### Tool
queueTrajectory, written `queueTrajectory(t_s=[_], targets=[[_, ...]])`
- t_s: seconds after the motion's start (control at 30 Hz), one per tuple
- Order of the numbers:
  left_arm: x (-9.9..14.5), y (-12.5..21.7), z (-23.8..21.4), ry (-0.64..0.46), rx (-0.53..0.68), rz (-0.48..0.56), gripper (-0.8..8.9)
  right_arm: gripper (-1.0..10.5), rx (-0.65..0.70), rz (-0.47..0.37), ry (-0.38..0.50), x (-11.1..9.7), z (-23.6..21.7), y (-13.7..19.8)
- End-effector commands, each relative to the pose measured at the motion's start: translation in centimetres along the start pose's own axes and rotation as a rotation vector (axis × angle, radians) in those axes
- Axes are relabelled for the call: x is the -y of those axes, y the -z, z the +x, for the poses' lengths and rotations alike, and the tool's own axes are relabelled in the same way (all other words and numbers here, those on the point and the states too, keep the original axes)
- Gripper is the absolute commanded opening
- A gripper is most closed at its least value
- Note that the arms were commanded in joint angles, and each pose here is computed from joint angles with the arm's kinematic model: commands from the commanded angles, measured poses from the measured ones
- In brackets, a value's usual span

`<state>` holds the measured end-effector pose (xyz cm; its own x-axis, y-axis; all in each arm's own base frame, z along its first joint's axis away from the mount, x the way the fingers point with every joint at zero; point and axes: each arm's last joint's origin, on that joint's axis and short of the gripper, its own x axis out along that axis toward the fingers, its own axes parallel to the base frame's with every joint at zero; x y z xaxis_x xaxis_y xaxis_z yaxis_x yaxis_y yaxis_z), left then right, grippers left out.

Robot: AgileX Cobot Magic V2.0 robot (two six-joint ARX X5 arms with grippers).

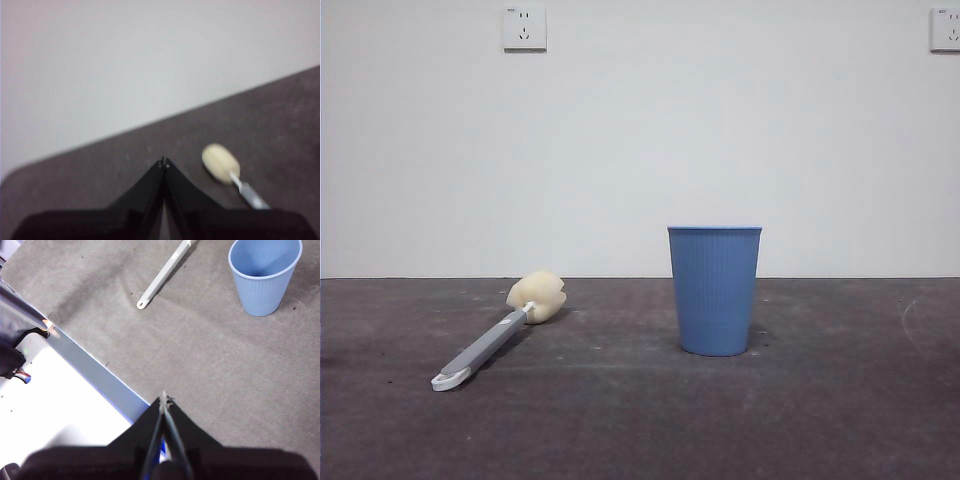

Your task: Pick up the cup brush,pick up the cup,insert the brush into the cup,clean the cup,put the cup brush back,put the cup back to the fixed position on the table

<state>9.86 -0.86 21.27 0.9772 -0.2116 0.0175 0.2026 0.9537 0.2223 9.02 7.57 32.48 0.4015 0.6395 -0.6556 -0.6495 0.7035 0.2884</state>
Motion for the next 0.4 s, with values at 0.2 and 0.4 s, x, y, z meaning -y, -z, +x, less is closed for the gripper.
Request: queueTrajectory(t_s=[0.2, 0.4], targets=[[0.8, 4.9, 0.0, -0.015, -0.069, -0.13, -0.04, 0.0, 0.004, 0.004, 0.0, 0.0, 0.0, -0.1], [1.2, 6.3, -0.5, 0.003, -0.184, -0.16, -0.04, 0.0, 0.004, 0.004, 0.001, 0.0, 0.0, -0.1]])
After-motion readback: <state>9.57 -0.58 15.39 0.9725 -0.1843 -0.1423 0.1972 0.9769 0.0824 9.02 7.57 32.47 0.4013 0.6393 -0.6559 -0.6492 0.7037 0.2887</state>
